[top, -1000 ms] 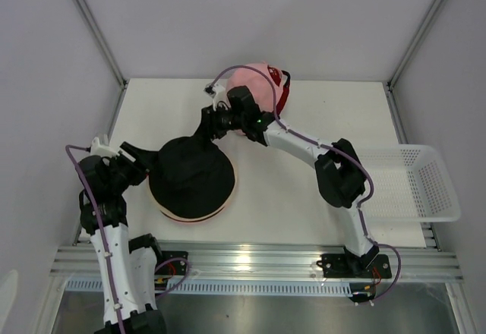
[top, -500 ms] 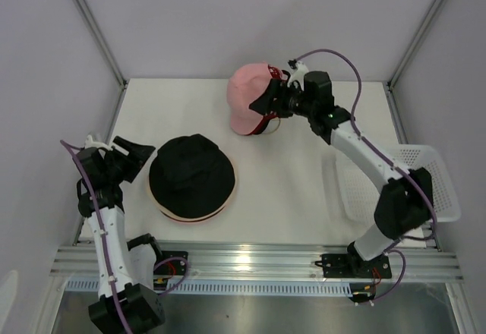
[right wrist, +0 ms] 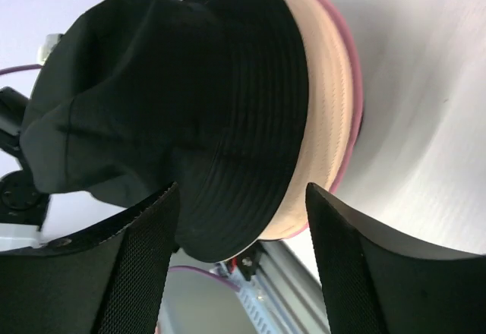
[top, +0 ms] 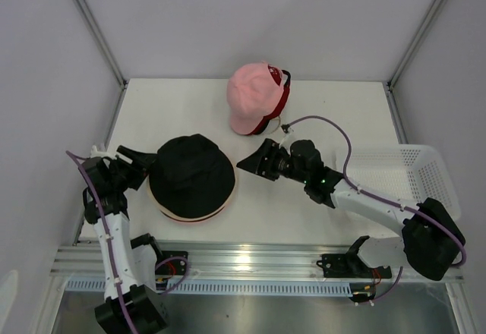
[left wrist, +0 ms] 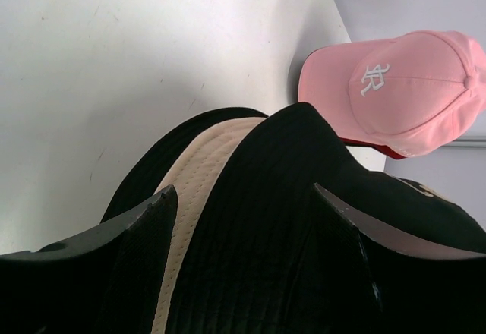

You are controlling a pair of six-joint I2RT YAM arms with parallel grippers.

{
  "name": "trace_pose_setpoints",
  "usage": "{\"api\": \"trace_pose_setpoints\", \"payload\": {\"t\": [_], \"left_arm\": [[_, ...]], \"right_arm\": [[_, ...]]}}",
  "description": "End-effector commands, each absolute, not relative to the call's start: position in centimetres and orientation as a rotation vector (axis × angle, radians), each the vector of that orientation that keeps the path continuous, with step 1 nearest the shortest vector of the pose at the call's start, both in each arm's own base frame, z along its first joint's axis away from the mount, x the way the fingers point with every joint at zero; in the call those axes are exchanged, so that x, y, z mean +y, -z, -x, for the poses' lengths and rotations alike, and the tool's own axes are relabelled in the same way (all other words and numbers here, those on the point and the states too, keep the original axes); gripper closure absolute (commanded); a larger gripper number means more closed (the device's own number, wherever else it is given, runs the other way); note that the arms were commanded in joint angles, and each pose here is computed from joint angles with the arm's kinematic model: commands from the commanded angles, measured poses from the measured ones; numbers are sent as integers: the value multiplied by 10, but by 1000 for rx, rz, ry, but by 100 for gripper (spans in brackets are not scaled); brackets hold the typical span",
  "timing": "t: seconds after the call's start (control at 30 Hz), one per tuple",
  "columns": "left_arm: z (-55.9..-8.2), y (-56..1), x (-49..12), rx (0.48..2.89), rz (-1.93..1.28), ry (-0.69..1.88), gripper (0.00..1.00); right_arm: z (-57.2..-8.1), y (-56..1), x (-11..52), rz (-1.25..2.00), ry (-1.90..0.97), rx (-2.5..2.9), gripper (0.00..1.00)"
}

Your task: Stack the hats

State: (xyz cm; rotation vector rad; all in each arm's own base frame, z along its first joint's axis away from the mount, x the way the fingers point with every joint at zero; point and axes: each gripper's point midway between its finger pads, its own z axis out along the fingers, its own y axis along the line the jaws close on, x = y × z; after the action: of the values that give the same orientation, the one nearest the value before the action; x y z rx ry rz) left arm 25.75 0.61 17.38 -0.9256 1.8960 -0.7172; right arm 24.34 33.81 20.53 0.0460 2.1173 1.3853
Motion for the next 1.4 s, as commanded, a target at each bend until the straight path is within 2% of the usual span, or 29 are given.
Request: {"api": "trace_pose_setpoints", "payload": {"t": [0.0, 0.27, 0.5, 0.83, 0.93, 1.0, 1.03, 1.1, 1.13, 1.37], "left_arm": [[-259, -177, 7, 1867, 938, 734, 27], [-256, -182, 4, 1849, 908, 738, 26], [-255, -185, 2, 1851, 885, 740, 26], [-258, -186, 4, 1862, 878, 738, 25], [-259, -186, 6, 1869, 879, 730, 24], [-260, -188, 7, 1865, 877, 726, 24], [-260, -188, 6, 1868, 875, 730, 24], [-260, -188, 8, 1869, 874, 725, 24], [-260, -188, 9, 1870, 874, 723, 25], [-260, -179, 18, 1862, 925, 711, 25]], "right_arm": [[-247, -238, 339, -193, -1478, 1956, 31], [-215, -204, 357, -283, -1570, 2014, 37], [-202, -208, 380, -318, -1699, 1972, 39], [-204, -198, 395, -317, -1640, 2005, 40], [-204, -194, 398, -323, -1654, 2008, 51], [-203, -193, 399, -317, -1659, 1995, 71], [-204, -193, 399, -310, -1657, 1988, 86], [-210, -193, 394, -309, -1615, 1963, 97], [-212, -195, 393, -298, -1602, 1954, 100], [-241, -183, 373, -186, -1468, 1950, 100]]}}
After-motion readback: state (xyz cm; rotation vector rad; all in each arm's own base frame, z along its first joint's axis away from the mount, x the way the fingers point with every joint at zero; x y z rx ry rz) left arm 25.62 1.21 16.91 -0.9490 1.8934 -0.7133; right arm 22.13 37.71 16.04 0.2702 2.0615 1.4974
